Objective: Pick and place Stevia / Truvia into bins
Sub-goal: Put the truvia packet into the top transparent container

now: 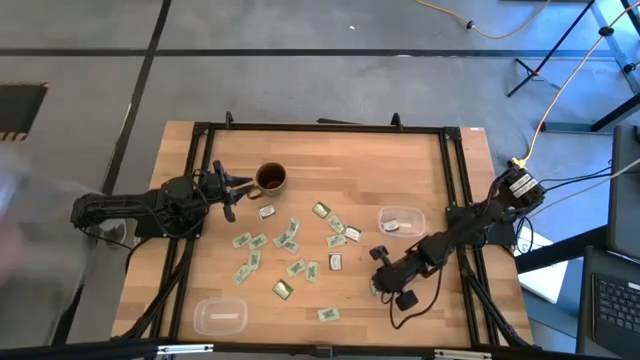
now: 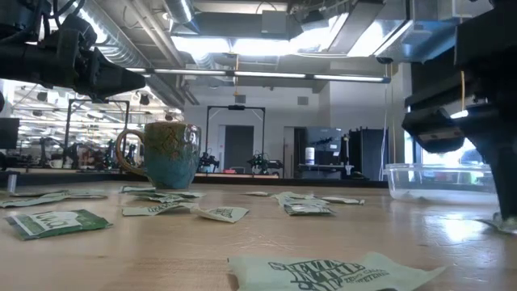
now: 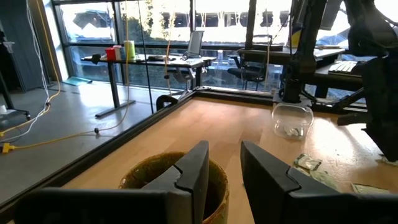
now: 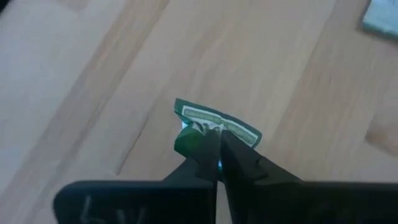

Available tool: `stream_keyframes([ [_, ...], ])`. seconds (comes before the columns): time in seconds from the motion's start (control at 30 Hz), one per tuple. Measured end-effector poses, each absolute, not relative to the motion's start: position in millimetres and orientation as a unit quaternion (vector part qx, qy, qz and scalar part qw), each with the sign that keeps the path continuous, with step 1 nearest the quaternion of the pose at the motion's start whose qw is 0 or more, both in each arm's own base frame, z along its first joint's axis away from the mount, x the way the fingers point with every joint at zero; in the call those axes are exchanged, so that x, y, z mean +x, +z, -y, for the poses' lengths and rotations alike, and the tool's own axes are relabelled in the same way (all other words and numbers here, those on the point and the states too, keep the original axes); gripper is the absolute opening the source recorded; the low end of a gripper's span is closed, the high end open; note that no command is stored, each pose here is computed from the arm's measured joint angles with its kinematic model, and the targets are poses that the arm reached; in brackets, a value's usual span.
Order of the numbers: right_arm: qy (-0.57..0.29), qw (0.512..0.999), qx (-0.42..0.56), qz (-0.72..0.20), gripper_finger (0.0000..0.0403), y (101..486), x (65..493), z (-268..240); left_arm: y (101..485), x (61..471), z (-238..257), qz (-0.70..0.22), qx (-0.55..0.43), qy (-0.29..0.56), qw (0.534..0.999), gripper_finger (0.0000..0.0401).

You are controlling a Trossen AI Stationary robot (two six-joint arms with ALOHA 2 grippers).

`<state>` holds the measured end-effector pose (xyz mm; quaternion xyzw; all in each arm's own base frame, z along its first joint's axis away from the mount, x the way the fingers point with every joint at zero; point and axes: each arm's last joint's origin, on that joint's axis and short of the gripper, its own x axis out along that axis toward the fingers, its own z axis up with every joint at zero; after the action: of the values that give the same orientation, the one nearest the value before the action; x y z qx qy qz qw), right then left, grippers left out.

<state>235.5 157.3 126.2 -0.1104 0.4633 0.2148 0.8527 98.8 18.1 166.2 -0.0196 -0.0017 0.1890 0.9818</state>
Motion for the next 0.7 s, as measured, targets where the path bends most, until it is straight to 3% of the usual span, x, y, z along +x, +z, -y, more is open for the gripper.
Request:
stream_keyframes([
  [0.3,0.188,0.855,-0.114,-0.47,0.0014,194.4,232.3,-138.8,166.2,98.8,-18.1,0.002,-0.02,0.188,0.982,0.0088],
  [0.57,-0.061,0.841,-0.072,-0.532,0.0014,238.5,202.9,-83.8,166.3,98.8,-18.0,0.002,-0.019,0.187,0.982,0.0088],
  [0.7,-0.137,0.826,-0.015,-0.547,0.0014,245.8,190.4,-63.2,166.3,98.8,-18.0,0.002,-0.02,0.187,0.982,0.0088],
])
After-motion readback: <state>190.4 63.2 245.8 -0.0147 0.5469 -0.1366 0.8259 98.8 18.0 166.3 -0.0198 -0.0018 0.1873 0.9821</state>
